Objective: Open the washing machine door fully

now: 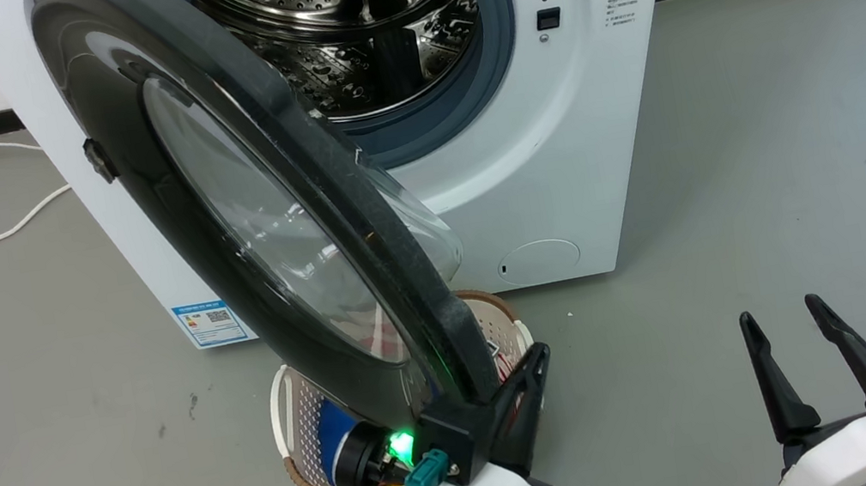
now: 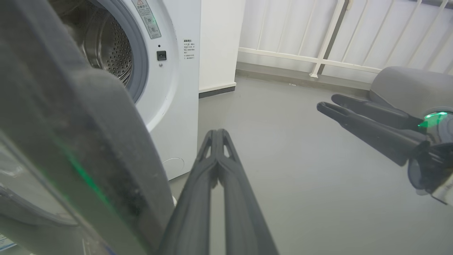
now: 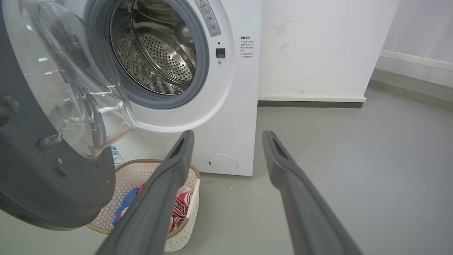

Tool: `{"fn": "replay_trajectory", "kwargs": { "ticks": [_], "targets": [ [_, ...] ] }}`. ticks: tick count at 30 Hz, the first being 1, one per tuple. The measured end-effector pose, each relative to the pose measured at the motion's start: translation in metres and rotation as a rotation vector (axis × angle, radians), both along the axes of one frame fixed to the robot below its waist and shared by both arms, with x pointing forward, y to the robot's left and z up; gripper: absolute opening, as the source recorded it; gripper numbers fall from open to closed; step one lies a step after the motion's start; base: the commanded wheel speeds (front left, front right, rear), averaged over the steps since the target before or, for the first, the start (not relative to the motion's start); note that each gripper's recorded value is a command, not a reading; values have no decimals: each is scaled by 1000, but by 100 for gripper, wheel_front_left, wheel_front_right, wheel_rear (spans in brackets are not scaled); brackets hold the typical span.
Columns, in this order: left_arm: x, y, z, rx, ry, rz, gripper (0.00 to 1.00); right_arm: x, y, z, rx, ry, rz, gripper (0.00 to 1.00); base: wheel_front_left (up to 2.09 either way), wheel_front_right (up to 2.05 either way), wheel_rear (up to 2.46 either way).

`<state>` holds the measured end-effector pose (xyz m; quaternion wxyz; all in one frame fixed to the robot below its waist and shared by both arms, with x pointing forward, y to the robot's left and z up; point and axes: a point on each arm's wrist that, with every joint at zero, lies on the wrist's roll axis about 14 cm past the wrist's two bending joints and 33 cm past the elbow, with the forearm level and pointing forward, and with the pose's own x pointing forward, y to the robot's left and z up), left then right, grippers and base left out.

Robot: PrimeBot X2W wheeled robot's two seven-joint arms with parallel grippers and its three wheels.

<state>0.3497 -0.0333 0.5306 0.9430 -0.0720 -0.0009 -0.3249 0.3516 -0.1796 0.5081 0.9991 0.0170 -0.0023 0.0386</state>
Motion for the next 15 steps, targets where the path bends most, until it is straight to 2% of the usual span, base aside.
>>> {"fn": "replay_trajectory", "kwargs": {
  "ticks": [8, 15],
  "targets": [
    [13, 14, -2, -22, -5, 85, 0, 0, -3, -4, 7, 12, -9, 100, 0, 0, 0],
    [9, 30, -5, -41, 5, 151, 0, 4, 4, -4, 10, 13, 11, 100, 0, 0, 0]
  ]
}}
